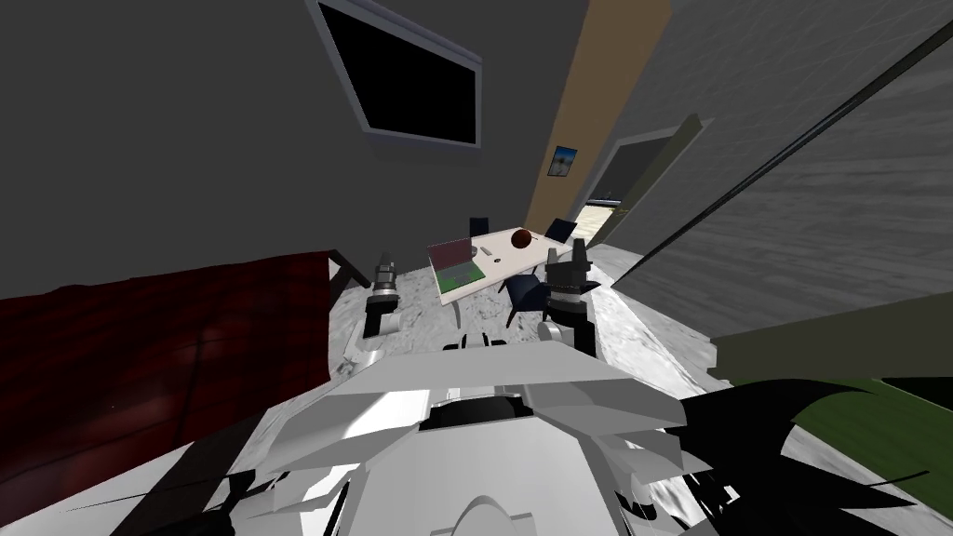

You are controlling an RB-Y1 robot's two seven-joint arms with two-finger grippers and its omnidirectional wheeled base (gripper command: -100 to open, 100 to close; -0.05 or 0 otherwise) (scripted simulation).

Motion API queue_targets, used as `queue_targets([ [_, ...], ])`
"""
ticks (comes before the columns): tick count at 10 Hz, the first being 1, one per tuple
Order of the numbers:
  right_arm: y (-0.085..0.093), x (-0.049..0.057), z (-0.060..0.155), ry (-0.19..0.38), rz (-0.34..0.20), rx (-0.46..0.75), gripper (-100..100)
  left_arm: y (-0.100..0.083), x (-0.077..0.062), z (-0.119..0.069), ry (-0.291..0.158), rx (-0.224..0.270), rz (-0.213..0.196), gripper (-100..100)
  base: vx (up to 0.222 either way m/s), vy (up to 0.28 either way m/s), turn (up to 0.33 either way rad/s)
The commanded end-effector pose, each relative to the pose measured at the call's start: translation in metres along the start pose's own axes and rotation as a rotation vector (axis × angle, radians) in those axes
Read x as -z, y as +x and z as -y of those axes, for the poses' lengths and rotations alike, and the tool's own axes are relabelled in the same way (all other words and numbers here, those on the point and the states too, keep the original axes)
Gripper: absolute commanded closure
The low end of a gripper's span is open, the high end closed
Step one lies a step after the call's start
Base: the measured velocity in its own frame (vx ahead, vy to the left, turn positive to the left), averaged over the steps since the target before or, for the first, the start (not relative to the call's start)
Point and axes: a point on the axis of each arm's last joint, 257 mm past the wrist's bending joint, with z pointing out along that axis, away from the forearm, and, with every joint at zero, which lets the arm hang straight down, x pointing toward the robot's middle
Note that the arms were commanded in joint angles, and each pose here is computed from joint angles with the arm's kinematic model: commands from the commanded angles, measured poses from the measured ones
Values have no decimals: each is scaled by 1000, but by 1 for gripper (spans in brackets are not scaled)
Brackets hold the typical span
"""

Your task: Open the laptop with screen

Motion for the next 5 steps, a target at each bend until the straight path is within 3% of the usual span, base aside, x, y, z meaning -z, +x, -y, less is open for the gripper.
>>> queue_targets([
  [1, 0, 0, 0, 0, 0, 0, 0, -1, -6, -20, -36, -29, 9, -100, 30, -17, 6],
  [5, 0, 0, 0, 0, 0, 0, 0, -12, -28, -52, -93, -92, 45, -100, 40, -27, 11],
])
